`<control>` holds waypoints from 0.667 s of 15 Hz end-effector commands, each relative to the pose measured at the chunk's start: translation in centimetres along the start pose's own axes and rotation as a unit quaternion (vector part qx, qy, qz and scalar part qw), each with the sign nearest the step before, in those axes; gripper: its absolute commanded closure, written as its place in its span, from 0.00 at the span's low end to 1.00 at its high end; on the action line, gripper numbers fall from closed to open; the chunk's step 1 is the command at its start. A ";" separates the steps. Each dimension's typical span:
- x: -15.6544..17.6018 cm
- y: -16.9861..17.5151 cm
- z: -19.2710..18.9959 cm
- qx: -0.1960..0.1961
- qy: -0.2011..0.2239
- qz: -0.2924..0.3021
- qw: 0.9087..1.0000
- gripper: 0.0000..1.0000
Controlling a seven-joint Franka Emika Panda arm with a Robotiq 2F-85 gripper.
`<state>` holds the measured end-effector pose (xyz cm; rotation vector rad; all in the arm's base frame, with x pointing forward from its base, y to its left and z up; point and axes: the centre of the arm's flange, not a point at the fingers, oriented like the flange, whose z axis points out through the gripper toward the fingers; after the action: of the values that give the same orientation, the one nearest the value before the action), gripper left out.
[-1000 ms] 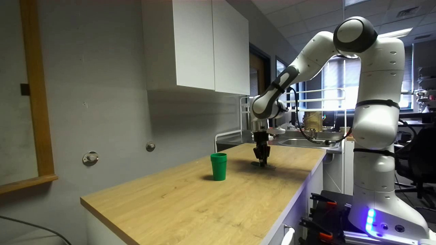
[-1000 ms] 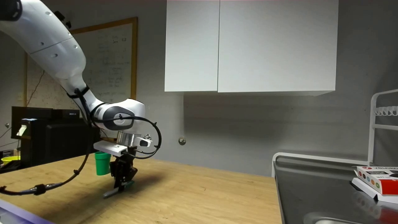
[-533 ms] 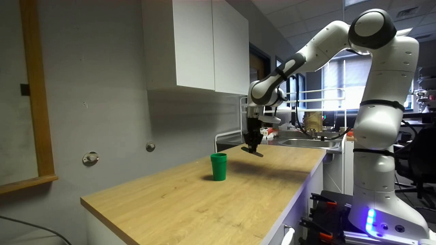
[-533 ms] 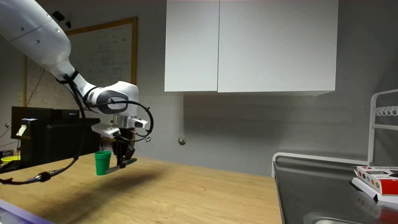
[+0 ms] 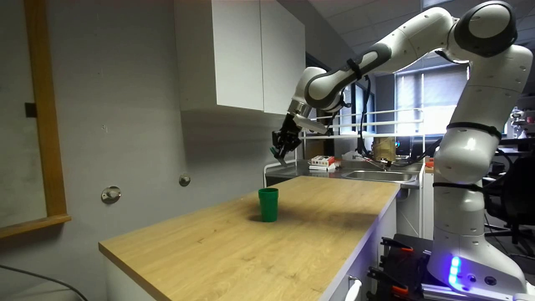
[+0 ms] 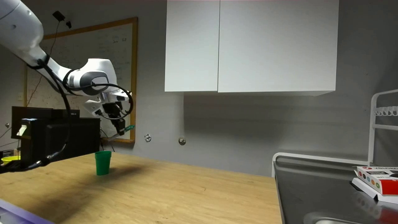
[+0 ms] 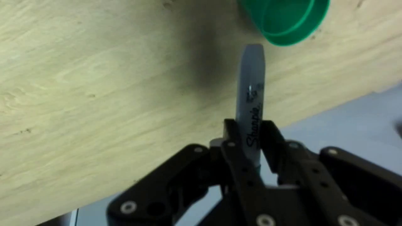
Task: Put the marker into the cup.
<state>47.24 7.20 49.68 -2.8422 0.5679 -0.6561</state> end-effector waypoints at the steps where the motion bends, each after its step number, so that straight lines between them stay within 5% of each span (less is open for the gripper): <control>1: 0.2 -3.6 -0.8 0.001 0.079 0.035 0.996 0.93; 5: -0.5 -6.6 -0.7 0.004 0.132 0.045 0.990 0.93; 10: -3.0 -8.9 0.6 -0.025 0.142 0.024 0.989 0.93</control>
<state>47.34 14.38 51.06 -2.7556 0.6938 -1.0390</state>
